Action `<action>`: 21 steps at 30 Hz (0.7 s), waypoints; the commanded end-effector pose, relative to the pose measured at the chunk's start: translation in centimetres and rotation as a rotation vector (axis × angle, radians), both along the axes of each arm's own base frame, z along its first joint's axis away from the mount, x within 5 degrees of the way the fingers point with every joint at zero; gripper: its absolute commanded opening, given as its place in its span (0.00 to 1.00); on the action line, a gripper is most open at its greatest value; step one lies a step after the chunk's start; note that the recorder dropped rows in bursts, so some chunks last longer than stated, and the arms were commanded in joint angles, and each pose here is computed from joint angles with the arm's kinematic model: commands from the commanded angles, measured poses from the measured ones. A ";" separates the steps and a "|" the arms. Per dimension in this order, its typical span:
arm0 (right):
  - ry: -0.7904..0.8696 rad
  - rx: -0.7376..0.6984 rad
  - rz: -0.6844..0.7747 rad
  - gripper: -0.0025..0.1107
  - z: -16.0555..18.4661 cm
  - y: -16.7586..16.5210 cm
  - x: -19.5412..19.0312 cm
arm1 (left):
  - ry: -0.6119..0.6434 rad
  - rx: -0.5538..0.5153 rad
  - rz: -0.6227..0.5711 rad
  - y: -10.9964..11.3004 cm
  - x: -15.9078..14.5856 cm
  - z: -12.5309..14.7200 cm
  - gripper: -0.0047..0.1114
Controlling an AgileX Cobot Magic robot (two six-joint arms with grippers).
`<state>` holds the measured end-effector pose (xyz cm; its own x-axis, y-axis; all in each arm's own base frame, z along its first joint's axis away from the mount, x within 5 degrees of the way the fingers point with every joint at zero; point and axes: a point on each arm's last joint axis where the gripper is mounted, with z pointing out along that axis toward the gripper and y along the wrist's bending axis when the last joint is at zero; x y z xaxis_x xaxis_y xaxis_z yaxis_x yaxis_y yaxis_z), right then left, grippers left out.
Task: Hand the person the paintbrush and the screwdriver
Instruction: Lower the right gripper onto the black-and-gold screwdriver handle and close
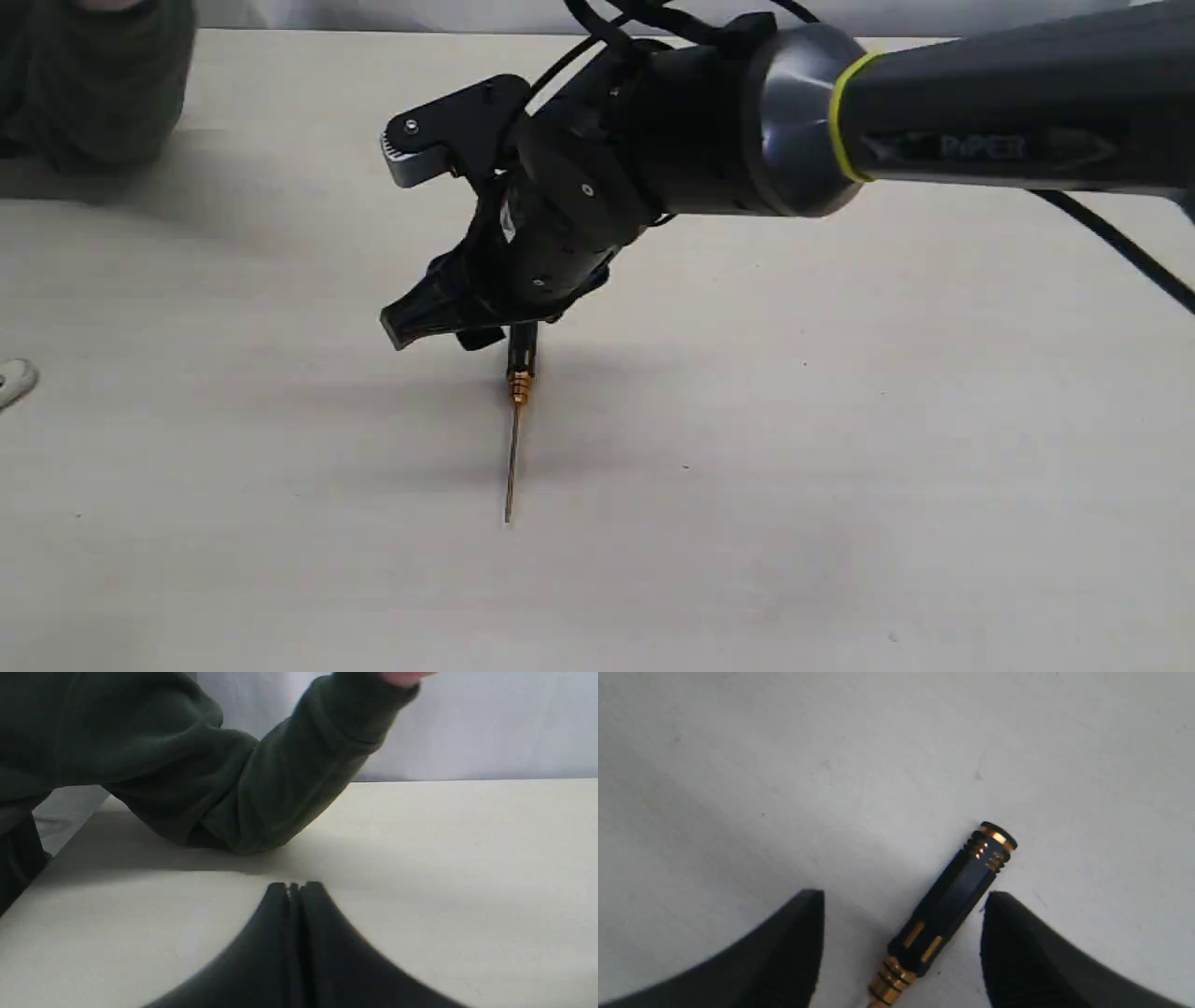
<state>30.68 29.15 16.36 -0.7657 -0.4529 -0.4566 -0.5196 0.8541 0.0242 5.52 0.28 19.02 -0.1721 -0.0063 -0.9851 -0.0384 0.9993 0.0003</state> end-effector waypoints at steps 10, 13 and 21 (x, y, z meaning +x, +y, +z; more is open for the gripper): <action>0.102 0.032 -0.115 0.55 -1.2 -1.4 1.2 | -0.011 -0.008 -0.009 -0.1 0.0 0.0 0.04; 0.140 0.047 -0.126 0.55 -1.9 -1.2 1.1 | -0.011 -0.008 -0.009 -0.1 0.0 0.0 0.04; 0.192 0.021 -0.149 0.55 -4.3 -1.1 1.0 | -0.013 -0.005 -0.009 -0.1 0.0 0.1 0.04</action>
<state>31.50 28.15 12.12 -0.8940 -0.3291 -0.3041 -0.3799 0.9165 0.1251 5.52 0.27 19.02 -0.1720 -0.0081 -0.9851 -0.0382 0.9993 -0.0015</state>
